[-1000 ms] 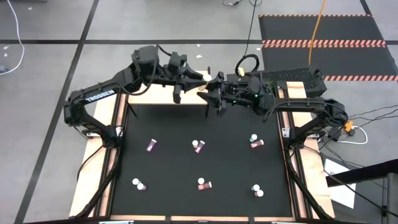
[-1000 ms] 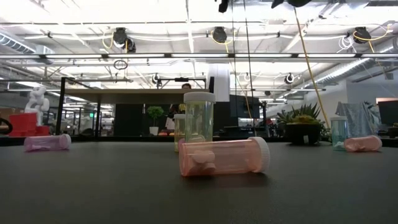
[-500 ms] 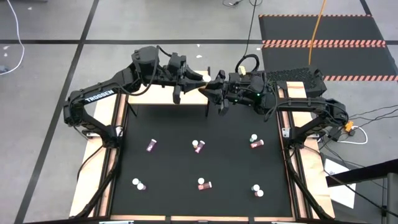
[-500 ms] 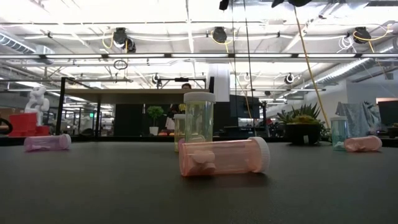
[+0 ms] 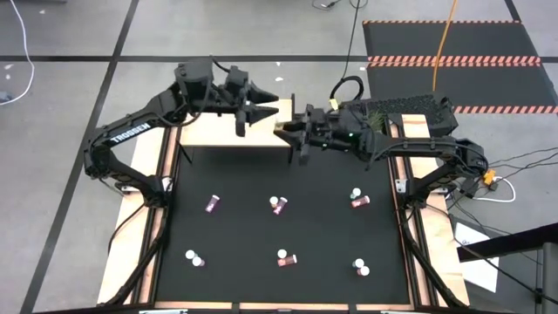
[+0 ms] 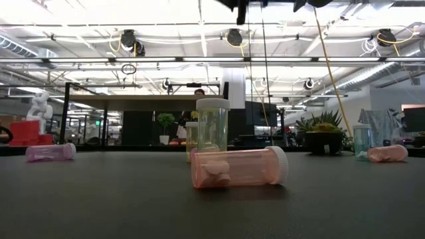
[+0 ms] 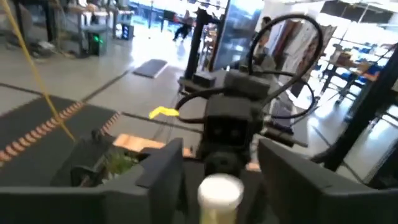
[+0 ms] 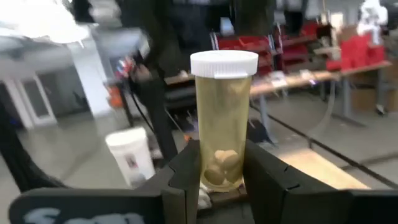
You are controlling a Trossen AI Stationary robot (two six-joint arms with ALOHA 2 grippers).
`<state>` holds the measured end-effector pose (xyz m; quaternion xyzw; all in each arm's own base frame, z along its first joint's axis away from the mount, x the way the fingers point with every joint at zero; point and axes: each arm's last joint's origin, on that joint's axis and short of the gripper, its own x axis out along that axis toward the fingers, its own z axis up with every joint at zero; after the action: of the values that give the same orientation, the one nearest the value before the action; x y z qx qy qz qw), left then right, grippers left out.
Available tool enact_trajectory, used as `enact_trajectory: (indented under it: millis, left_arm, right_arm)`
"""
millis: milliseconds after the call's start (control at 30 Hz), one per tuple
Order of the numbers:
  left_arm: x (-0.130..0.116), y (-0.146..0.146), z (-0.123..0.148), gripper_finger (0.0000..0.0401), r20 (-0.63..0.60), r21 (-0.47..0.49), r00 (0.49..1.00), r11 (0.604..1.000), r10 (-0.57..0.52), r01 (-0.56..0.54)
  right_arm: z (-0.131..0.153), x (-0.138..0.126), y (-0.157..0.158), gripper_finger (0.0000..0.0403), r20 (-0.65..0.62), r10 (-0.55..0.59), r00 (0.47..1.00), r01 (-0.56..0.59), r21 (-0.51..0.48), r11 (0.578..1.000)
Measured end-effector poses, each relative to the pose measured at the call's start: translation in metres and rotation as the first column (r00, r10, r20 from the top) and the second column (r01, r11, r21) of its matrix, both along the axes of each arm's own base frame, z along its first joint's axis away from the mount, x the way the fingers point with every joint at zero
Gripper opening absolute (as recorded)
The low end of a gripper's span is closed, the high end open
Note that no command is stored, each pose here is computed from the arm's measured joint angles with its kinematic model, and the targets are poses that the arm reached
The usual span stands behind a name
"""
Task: Pick and place medicine bottles onto shelf by color
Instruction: Put the top left yellow medicine bottle on the shelf
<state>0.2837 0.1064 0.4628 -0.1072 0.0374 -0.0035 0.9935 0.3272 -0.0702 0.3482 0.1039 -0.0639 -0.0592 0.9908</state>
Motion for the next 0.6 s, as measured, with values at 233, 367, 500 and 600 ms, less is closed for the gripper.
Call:
enact_trajectory:
  millis: [233, 367, 500, 600]
  left_arm:
    - [0.007, -0.006, -0.021, 0.0299, -0.165, 0.006, 0.985, 0.999, -0.042, 0.043]
    - [0.009, -0.009, -0.022, 0.0297, -0.165, 0.058, 0.986, 0.997, -0.035, 0.045]
    - [0.009, -0.007, -0.020, 0.0271, -0.155, 0.075, 0.988, 0.997, 0.005, 0.007]
    - [0.009, -0.006, -0.020, 0.0244, -0.156, 0.074, 0.988, 0.997, 0.007, 0.005]
  right_arm:
    - [-0.004, 0.000, 0.002, 0.0092, -0.058, -0.034, 0.998, 0.031, -0.054, 0.998]
    - [-0.005, 0.001, 0.003, 0.0092, -0.062, -0.030, 0.998, 0.026, -0.066, 0.997]
    - [-0.004, 0.001, 0.003, 0.0092, -0.061, -0.030, 0.998, 0.026, -0.069, 0.997]
    - [-0.005, 0.001, 0.003, 0.0092, -0.064, -0.029, 0.998, 0.024, -0.073, 0.997]
